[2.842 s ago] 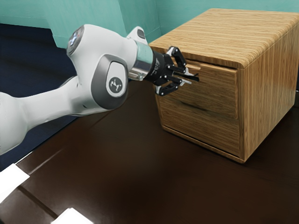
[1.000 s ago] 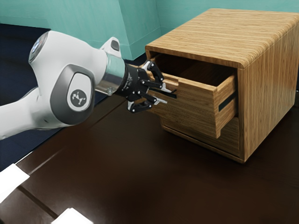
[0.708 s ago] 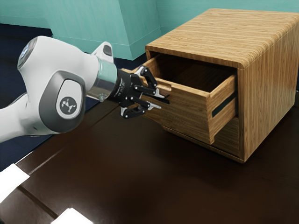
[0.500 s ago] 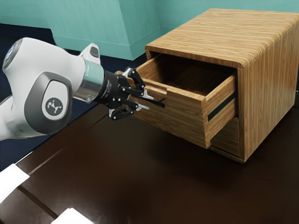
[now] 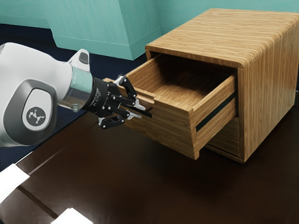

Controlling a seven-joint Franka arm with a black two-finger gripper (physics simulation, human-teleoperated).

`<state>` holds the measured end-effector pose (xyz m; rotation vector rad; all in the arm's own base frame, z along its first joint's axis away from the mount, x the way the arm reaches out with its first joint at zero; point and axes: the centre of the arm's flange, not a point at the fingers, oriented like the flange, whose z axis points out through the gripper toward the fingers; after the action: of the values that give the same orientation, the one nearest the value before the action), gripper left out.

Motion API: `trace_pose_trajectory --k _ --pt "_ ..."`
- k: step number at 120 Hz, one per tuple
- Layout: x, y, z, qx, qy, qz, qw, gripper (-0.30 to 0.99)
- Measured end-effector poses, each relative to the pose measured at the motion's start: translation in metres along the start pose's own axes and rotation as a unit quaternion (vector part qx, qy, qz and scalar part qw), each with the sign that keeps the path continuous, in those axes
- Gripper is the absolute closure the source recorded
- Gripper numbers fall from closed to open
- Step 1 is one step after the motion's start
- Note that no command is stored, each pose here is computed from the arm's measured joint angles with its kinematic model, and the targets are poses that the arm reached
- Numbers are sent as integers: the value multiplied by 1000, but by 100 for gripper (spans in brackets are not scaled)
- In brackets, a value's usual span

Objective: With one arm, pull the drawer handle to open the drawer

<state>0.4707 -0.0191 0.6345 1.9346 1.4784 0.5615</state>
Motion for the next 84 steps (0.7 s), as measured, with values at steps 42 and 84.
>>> trace_pose_trajectory --k 42,84 --pt "-1 -14 -31 4 -2 4 1000 67" --pt "41 -31 -167 -44 23 -26 998 60"
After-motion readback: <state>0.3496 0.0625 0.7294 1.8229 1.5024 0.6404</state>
